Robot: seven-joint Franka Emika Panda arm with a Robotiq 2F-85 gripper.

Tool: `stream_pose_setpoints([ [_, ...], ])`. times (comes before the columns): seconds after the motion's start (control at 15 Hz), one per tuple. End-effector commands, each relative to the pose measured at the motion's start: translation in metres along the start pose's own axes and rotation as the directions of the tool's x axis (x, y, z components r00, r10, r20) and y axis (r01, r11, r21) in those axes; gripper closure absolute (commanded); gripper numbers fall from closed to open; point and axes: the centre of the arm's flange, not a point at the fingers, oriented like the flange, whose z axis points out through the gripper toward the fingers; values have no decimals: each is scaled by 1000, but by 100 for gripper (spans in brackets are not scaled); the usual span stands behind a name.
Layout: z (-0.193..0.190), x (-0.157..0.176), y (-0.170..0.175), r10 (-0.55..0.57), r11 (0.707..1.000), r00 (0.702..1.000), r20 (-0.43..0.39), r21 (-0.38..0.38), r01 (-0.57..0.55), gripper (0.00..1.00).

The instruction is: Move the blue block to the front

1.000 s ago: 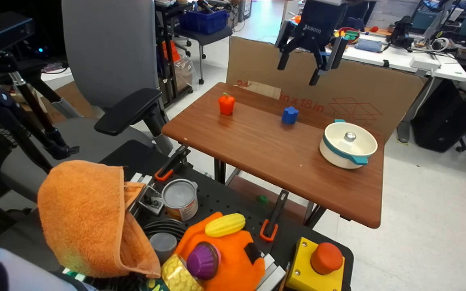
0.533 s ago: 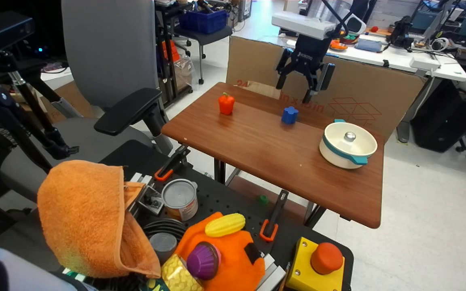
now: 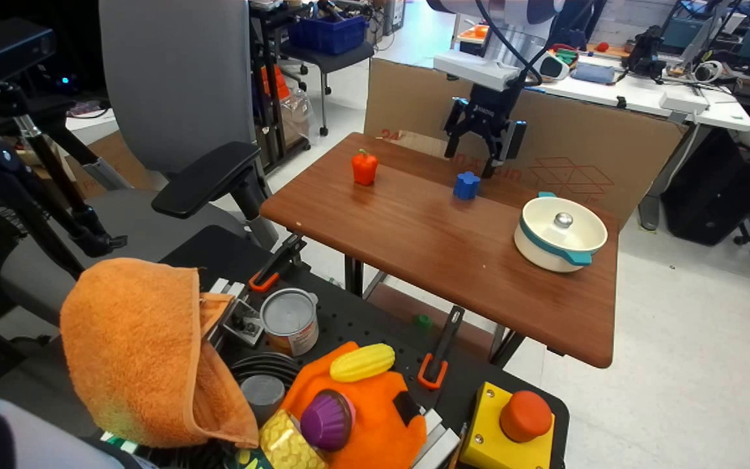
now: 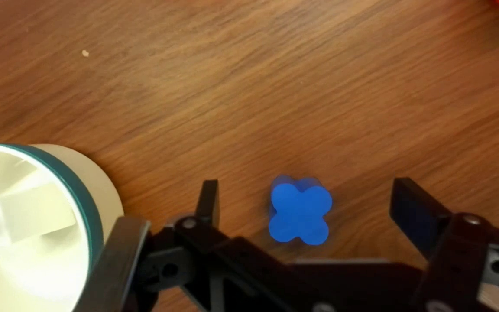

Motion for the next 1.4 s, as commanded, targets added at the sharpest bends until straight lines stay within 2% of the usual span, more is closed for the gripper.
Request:
stream_pose_setpoints([
  [0.0, 7, 30, -13, 29, 999, 999, -25, -26, -30, 0],
  [0.13, 13, 37, -14, 45, 998, 999, -25, -32, -46, 0],
  [0.2, 16, 39, -15, 53, 998, 998, -22, -35, -54, 25],
  [0.27, 19, 41, -15, 57, 998, 998, -20, -39, -58, 26],
  [0.6, 28, 47, -19, 85, 995, 996, 14, -53, -84, 66],
  [0.8, 23, 45, -18, 97, 994, 994, 42, -51, -95, 84],
  [1.0, 7, 20, -15, 44, 999, 997, 61, -19, -43, 84],
  [1.13, -1, -14, -15, -54, 998, 997, 62, -12, 55, 84],
  [1.33, 0, -62, -18, -232, 973, 969, 91, 2, 232, 84],
])
